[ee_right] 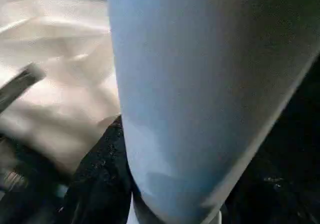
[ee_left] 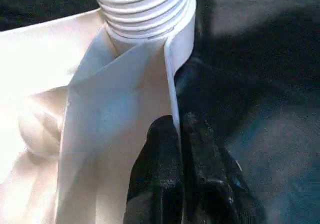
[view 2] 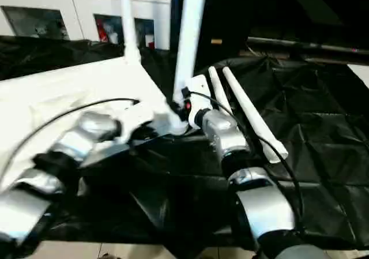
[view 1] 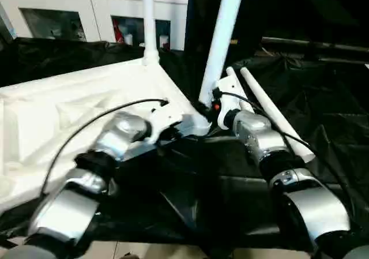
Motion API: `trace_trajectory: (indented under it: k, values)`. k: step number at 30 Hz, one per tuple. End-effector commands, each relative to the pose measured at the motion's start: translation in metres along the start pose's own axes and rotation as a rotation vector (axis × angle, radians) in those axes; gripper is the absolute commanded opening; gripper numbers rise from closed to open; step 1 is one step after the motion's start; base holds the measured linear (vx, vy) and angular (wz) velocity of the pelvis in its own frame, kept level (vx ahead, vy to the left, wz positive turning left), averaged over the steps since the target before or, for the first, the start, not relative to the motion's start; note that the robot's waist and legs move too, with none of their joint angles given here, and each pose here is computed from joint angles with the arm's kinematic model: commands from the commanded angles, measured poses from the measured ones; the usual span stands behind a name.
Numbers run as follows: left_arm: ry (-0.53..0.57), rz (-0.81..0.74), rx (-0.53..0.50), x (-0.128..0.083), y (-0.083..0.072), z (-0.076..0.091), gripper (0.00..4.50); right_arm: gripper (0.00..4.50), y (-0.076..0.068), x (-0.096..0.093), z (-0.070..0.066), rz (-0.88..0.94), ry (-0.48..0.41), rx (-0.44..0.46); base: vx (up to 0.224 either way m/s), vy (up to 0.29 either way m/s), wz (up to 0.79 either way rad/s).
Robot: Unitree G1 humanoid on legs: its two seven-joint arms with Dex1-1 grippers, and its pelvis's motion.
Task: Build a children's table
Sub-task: Rotate leg to tighten
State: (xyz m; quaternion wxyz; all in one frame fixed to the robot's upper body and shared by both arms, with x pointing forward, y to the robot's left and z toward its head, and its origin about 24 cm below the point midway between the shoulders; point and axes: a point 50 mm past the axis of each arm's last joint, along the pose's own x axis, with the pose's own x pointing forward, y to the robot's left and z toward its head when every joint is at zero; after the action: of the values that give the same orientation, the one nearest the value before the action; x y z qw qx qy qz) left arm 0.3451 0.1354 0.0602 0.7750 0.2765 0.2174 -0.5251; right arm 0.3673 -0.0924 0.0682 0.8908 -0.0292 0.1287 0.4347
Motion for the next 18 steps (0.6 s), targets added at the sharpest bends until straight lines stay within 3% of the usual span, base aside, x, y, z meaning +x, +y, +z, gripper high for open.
trace_trajectory:
  k: [1,10,18]
  values:
    - [-0.104,-0.164,0.147,0.000,-0.012,0.023,0.00,1.88,0.012,-0.020,-0.070,0.139,0.304,0.124,0.000,0.000,0.00]
    - [-0.144,-0.247,0.182,-0.015,-0.013,0.020,0.00,1.88,0.012,-0.039,-0.070,0.340,0.314,0.072,0.000,0.000,0.00]
    - [-0.137,-0.218,0.183,-0.014,-0.010,0.020,0.00,1.88,0.014,-0.037,-0.073,0.292,0.289,0.082,0.000,0.000,0.00]
